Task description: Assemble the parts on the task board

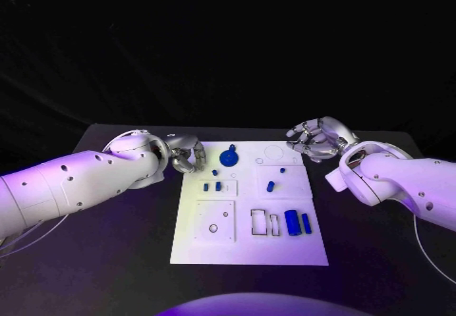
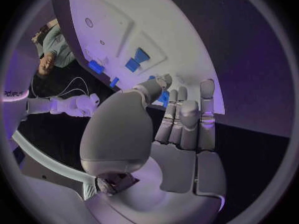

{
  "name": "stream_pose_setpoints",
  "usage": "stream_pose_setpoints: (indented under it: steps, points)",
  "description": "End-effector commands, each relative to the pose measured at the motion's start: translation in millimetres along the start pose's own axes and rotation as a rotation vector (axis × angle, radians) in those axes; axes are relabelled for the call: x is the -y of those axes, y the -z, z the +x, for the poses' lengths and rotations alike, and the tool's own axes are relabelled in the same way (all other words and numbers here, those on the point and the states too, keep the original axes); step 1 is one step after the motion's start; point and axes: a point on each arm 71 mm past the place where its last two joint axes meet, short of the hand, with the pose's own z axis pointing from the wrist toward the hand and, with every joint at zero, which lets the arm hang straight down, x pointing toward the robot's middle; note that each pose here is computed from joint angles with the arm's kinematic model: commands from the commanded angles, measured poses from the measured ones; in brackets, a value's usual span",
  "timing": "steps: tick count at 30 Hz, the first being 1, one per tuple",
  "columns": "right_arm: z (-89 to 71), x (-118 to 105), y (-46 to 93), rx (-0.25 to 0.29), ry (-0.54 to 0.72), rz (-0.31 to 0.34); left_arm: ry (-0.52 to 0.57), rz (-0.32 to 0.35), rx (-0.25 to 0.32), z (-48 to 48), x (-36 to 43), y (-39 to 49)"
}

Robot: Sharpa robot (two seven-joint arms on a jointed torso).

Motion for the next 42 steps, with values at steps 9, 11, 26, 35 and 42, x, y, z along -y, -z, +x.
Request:
stream_pose_setpoints:
  steps: [9, 11, 26, 35, 42]
  points:
    - [13.8, 5.4, -0.6, -0.244, 0.394, -0.043, 0.597, 0.053, 0.228, -25.0, -21.5, 27.4]
    - [15.9, 5.6, -0.1, -0.260, 0.463, -0.051, 0.718, 0.070, 0.249, -27.0, -23.7, 31.6]
    - [37.7, -0.8, -6.8, -0.287, 0.786, -0.051, 1.284, 0.208, 0.317, -30.5, -13.1, 47.9]
    - [48.9, -7.8, -10.8, -0.249, 0.813, -0.081, 1.299, 0.215, 0.319, -30.5, -12.0, 48.9]
    - [55.9, -10.1, -12.0, -0.245, 0.807, -0.095, 1.301, 0.208, 0.316, -30.3, -13.3, 49.5]
